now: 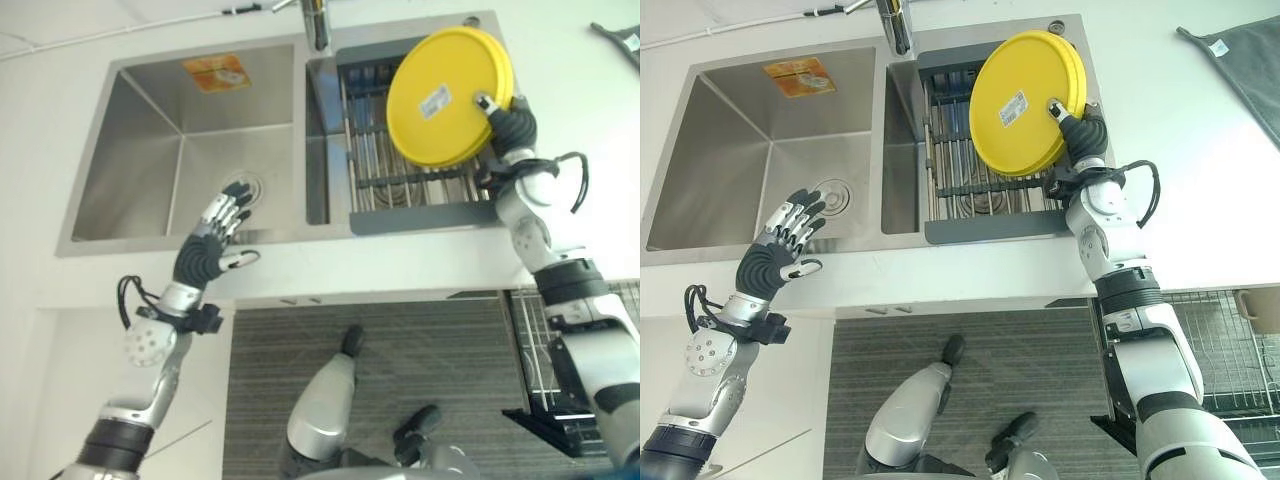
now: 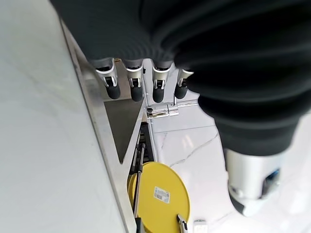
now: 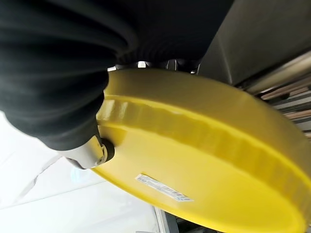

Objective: Place the dishes in the dishwasher.

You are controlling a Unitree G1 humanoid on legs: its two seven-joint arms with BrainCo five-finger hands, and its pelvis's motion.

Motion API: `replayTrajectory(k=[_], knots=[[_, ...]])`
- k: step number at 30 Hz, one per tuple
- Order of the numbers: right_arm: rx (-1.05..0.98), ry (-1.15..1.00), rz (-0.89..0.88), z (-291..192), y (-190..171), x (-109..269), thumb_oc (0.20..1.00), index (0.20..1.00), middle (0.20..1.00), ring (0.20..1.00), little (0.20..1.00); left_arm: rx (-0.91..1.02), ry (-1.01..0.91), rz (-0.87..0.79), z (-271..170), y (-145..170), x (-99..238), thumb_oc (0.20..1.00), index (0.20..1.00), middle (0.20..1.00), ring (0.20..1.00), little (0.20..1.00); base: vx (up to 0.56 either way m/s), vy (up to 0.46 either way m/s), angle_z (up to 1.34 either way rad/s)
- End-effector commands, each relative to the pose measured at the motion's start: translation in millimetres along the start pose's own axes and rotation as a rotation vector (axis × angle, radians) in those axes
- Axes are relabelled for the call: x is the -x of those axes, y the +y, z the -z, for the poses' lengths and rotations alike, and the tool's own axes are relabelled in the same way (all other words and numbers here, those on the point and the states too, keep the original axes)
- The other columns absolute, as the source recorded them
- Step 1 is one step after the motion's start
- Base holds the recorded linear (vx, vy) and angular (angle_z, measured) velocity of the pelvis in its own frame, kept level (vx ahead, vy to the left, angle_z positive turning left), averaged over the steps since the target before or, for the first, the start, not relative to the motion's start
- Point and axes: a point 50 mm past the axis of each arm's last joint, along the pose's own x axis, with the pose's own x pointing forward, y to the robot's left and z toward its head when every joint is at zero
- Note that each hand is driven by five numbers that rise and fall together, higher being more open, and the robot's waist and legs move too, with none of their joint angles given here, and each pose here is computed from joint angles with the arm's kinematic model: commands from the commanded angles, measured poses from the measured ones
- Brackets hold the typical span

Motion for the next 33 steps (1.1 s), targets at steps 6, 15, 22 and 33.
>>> replayTrajectory(k=[6, 15, 22, 33], knots=[[-0.393, -0.25, -0.09, -34.4, 20.4, 5.9, 0.2, 0.2, 0.2, 0.2, 0.2, 0.047, -0.039, 0.037, -2.8, -15.9, 5.9, 1.0, 1.0, 1.0, 1.0, 1.0, -0.01, 0.006, 0.0], [-0.752, -0.332, -0.121, -28.9, 44.5, 34.5, 0.2, 0.2, 0.2, 0.2, 0.2, 0.06, -0.013, 0.027, 2.7, -21.4, 10.0, 1.0, 1.0, 1.0, 1.0, 1.0, -0.06, -0.055, 0.0], [-0.878, -0.284, -0.119, -9.8, 59.6, 59.1, 0.2, 0.2, 0.2, 0.2, 0.2, 0.059, 0.05, 0.031, 10.7, -33.3, 10.3, 1.0, 1.0, 1.0, 1.0, 1.0, -0.04, -0.122, -0.28], [-0.974, -0.274, -0.053, 20.1, 27.1, 102.2, 0.2, 0.2, 0.2, 0.2, 0.2, 0.095, -0.014, 0.014, 7.3, -50.0, -6.2, 1.0, 1.0, 1.0, 1.0, 1.0, -0.07, -0.11, -0.43]])
